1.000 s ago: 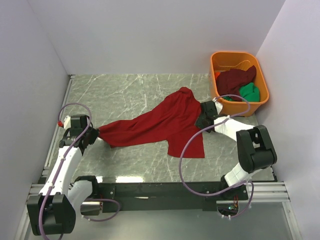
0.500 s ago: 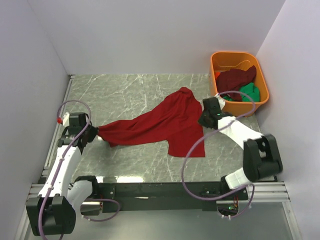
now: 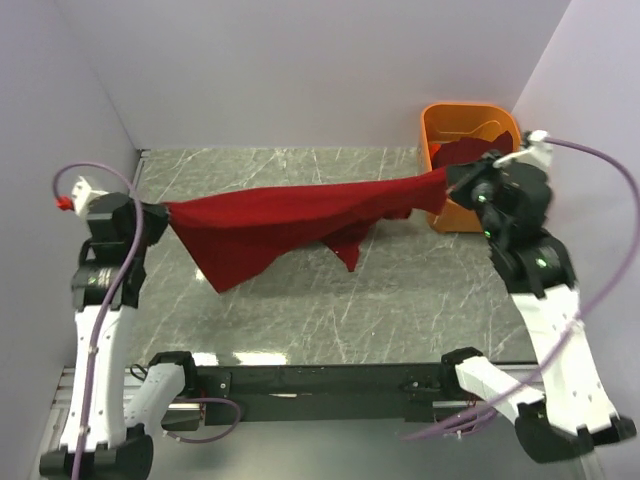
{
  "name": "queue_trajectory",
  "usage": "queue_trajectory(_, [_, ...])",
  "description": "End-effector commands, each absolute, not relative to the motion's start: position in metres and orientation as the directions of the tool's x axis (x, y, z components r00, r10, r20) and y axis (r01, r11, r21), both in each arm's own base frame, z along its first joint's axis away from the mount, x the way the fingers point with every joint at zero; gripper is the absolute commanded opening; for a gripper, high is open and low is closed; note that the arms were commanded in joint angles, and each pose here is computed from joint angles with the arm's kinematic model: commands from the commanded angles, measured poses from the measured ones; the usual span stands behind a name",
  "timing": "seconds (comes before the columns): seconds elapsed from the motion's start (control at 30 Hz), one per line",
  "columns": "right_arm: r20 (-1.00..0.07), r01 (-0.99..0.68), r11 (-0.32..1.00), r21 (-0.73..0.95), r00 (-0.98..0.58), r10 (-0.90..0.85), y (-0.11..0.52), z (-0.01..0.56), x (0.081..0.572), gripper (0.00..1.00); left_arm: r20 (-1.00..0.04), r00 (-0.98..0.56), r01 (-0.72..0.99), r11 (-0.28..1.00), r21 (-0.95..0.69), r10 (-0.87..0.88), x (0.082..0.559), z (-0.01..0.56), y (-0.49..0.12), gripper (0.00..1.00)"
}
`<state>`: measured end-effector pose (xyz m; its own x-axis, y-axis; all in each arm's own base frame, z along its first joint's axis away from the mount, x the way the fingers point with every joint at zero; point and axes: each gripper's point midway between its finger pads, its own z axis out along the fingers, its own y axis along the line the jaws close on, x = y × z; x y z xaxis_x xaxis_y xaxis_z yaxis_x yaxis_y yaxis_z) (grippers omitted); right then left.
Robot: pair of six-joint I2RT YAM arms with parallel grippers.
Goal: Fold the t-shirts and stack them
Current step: Flatten the tshirt out
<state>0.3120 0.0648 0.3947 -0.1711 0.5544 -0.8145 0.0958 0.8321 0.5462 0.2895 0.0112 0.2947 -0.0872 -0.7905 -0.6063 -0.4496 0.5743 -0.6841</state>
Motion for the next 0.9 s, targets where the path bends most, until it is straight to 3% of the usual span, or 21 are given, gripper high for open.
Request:
queue_trajectory(0.0, [-0.835, 0.08, 0.837, 0.542, -0.059, 0.547, 0.042, 0.449, 0.266, 0.0, -0.656, 0.038, -0.354, 0.604, -0.714, -0.754, 0.264, 0.366, 0.019, 0.0])
queue_trajectory(0.2, [-0.808, -0.02, 0.815, 0.579, 0.124, 0.576, 0.016, 0.525, 0.187, 0.0, -0.661, 0.176, -0.179, 0.637, -0.75, -0.729, 0.213, 0.462, 0.015, 0.0])
queue_trajectory(0.4, [-0.795, -0.069, 0.821, 0.566, 0.217, 0.567, 0.008, 0.554, 0.164, 0.0, -0.644, 0.22, -0.082, 0.643, -0.761, -0.733, 0.196, 0.505, 0.009, 0.0])
queue_trajectory(0.67, [-0.821, -0.111, 0.836, 0.537, 0.159, 0.549, 0.041, 0.552, 0.245, 0.0, -0.629, 0.228, -0.089, 0.628, -0.773, -0.743, 0.263, 0.511, 0.014, 0.01])
queue_trajectory(0.87, [-0.815, -0.183, 0.824, 0.536, 0.145, 0.562, 0.077, 0.54, 0.334, 0.0, -0.642, 0.188, -0.121, 0.631, -0.766, -0.743, 0.361, 0.485, 0.018, 0.0])
